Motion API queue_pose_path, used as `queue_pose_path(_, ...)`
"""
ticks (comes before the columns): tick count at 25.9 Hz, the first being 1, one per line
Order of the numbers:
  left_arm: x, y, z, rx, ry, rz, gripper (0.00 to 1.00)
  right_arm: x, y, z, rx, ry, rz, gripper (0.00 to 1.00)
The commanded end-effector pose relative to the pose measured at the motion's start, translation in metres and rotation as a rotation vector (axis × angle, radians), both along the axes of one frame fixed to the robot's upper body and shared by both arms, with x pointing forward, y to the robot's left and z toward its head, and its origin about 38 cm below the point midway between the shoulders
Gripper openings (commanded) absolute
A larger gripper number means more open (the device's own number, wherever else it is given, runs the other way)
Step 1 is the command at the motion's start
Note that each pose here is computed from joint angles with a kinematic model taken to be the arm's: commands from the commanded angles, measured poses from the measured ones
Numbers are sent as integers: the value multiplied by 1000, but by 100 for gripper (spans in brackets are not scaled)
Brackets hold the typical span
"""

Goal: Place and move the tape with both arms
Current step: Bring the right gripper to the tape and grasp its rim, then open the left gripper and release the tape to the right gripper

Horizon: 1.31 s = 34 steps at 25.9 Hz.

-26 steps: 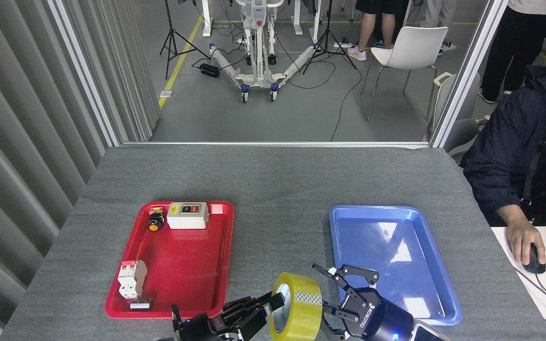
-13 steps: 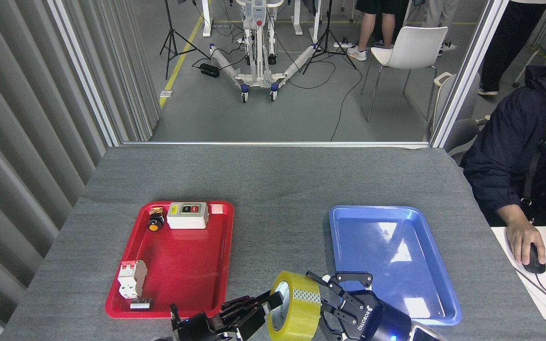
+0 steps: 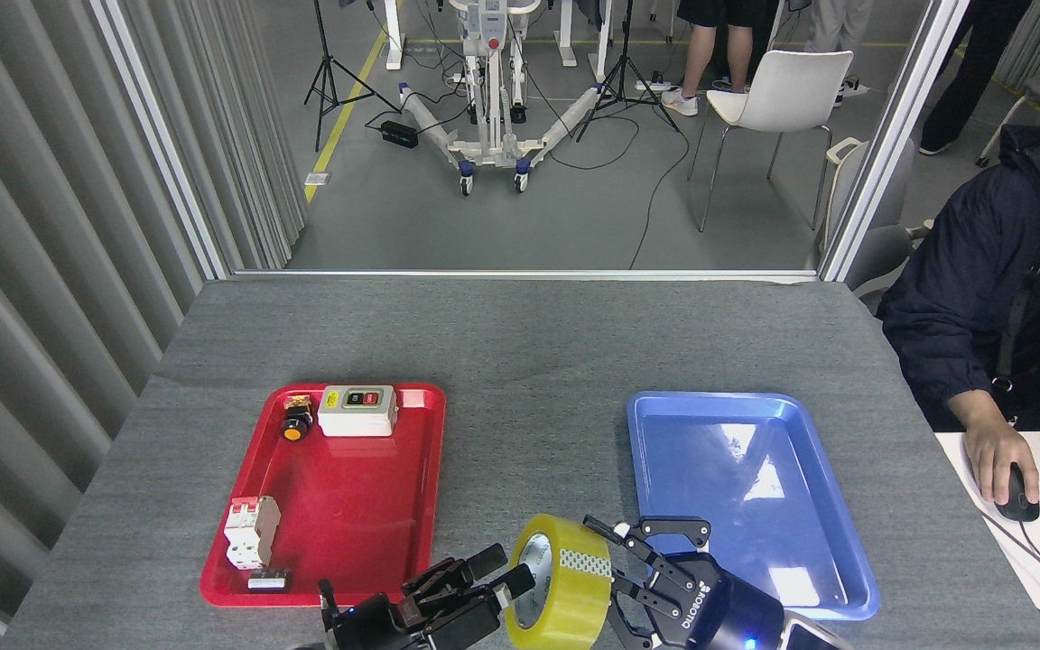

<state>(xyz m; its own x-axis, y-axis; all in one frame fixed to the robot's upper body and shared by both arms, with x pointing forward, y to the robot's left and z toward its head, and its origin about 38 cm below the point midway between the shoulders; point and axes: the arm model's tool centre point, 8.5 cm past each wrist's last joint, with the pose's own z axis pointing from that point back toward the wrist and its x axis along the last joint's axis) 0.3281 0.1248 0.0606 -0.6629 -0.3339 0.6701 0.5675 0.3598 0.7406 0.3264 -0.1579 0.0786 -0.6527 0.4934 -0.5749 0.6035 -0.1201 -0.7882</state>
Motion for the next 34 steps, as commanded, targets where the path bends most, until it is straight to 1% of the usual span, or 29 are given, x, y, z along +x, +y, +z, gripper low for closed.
queue_pose_path(1, 0, 1, 0, 0, 1, 3, 99, 0, 0, 0, -1, 2, 2, 10)
queue_pose_path(3, 0, 2, -1, 3, 2, 7, 99, 0, -1, 0, -3, 2, 2, 10)
queue_pose_path(5, 1, 7, -3, 21, 2, 21, 99, 0, -1, 0, -2, 1, 0, 6)
queue_pose_path(7, 4, 11, -7, 54, 31, 61, 99, 0, -1, 0, -3, 1, 0, 4)
queue_pose_path(9, 7, 19, -11, 57, 67, 128, 99, 0, -2, 0, -4, 1, 0, 3)
queue_pose_path(11, 11, 25, -11, 52, 79, 180, 99, 0, -2, 0, -4, 1, -1, 2)
queue_pose_path(13, 14, 31, -13, 77, 79, 231, 99, 0, -4, 0, -10, -1, -3, 1)
queue_pose_path(15, 20, 42, -15, 73, 87, 331, 99, 0, -6, -1, -12, 1, -6, 0)
queue_pose_path(17, 26, 52, -13, 37, 79, 441, 99, 1, -11, 0, -19, 3, -12, 0)
queue_pose_path(20, 31, 65, -2, -60, -4, 593, 99, 3, -25, 2, -33, 5, -30, 0)
queue_pose_path(21, 31, 69, 2, -88, -40, 638, 99, 5, -29, 2, -27, 14, -41, 1)
queue_pose_path(22, 30, 71, 4, -85, -78, 670, 99, 6, -30, 4, -11, 27, -50, 1)
queue_pose_path(23, 31, 72, 5, -51, -123, 695, 99, 8, -30, 6, 6, 37, -57, 1)
queue_pose_path(25, 31, 71, 6, 47, -230, 737, 99, 9, -32, 7, 18, 41, -74, 2)
queue_pose_path(27, 29, 71, 8, 120, -360, 784, 99, 21, -44, 18, 41, 16, -139, 3)
queue_pose_path(28, 28, 72, 9, 153, -410, 805, 99, 27, -53, 21, 39, 24, -198, 4)
queue_pose_path(29, 29, 74, 8, 194, -441, 834, 99, 31, -63, 19, 32, 58, -274, 5)
queue_pose_path(30, 30, 74, 4, 246, -453, 859, 99, 35, -71, 17, 35, 89, -346, 8)
queue_pose_path(32, 33, 66, -3, 382, -473, 883, 99, 43, -80, 17, 83, 149, -473, 10)
queue_pose_path(33, 34, 52, -7, 439, -488, 867, 99, 46, -84, 18, 113, 177, -520, 10)
queue_pose_path(34, 34, 43, -10, 482, -496, 861, 99, 49, -90, 18, 131, 213, -572, 10)
